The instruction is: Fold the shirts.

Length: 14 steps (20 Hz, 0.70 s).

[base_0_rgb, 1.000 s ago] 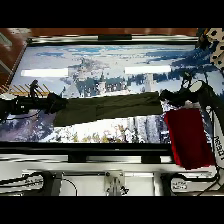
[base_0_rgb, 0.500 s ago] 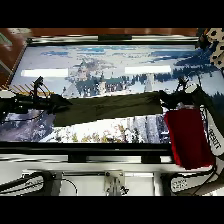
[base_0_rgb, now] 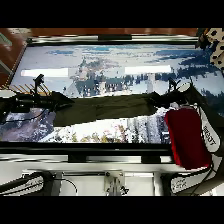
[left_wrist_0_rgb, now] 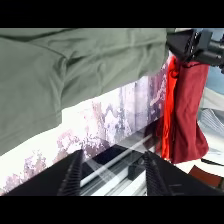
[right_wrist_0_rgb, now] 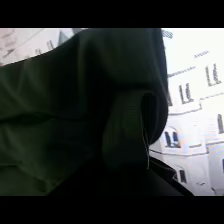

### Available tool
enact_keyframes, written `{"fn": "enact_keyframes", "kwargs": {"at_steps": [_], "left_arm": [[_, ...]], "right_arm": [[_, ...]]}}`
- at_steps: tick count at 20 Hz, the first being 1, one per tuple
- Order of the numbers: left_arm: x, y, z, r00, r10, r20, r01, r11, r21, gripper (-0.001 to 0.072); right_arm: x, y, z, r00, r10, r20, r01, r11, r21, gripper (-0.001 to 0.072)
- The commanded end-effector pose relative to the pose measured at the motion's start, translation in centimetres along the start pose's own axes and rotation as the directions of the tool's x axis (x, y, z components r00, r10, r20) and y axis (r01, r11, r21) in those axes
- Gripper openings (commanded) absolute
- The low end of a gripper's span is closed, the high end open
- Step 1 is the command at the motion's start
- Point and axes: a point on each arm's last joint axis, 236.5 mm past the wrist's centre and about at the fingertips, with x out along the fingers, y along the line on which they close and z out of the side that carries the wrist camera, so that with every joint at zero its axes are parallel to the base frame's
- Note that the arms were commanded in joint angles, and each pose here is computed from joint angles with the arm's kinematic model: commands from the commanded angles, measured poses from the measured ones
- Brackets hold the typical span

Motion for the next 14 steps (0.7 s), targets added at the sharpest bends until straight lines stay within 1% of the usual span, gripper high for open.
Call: {"fn": "enact_keyframes", "kwargs": {"at_steps": [1,2,3,5,7,9,12,14], "left_arm": [[0.6,-0.3,1.0,0.999,0.003,0.045,-0.003,1.0,0.001,0.0277],[1.1,-0.4,1.4,0.998,0.014,0.065,-0.014,1.0,0.003,0.0143],[2.0,-0.7,1.9,0.996,0.026,0.088,-0.026,1.0,0.005,0.0085],[4.3,-1.6,2.2,0.992,0.045,0.117,-0.047,0.999,0.019,0.0032],[7.6,-2.9,1.3,0.992,0.05,0.116,-0.057,0.997,0.059,0.0032],[11.3,-4.6,-0.2,0.994,0.032,0.103,-0.039,0.997,0.071,0.0032],[16.9,-7.5,-3.1,0.996,-0.046,0.078,0.048,0.998,-0.032,0.0032],[19.7,-8.3,-5.0,0.995,-0.07,0.064,0.074,0.995,-0.06,0.0032]], "right_arm": [[-3.7,3.8,0.5,0.998,0.062,0.001,-0.061,0.992,-0.11,0.0075],[-5.7,5.4,0.4,0.997,0.077,0.012,-0.075,0.986,-0.147,0.0075],[-7.8,6.9,0.2,0.995,0.092,0.029,-0.086,0.98,-0.182,0.0074],[-12.8,10.1,-0.3,0.987,0.124,0.1,-0.096,0.964,-0.25,0.0075],[-17.0,12.8,-1.4,0.974,0.157,0.161,-0.109,0.956,-0.273,0.0074],[-20.2,15.1,-3.5,0.965,0.184,0.186,-0.121,0.944,-0.307,0.0075],[-23.0,17.8,-6.6,0.958,0.216,0.19,-0.143,0.931,-0.337,0.0075],[-24.6,19.0,-7.7,0.947,0.239,0.215,-0.158,0.928,-0.337,0.0075]]}}
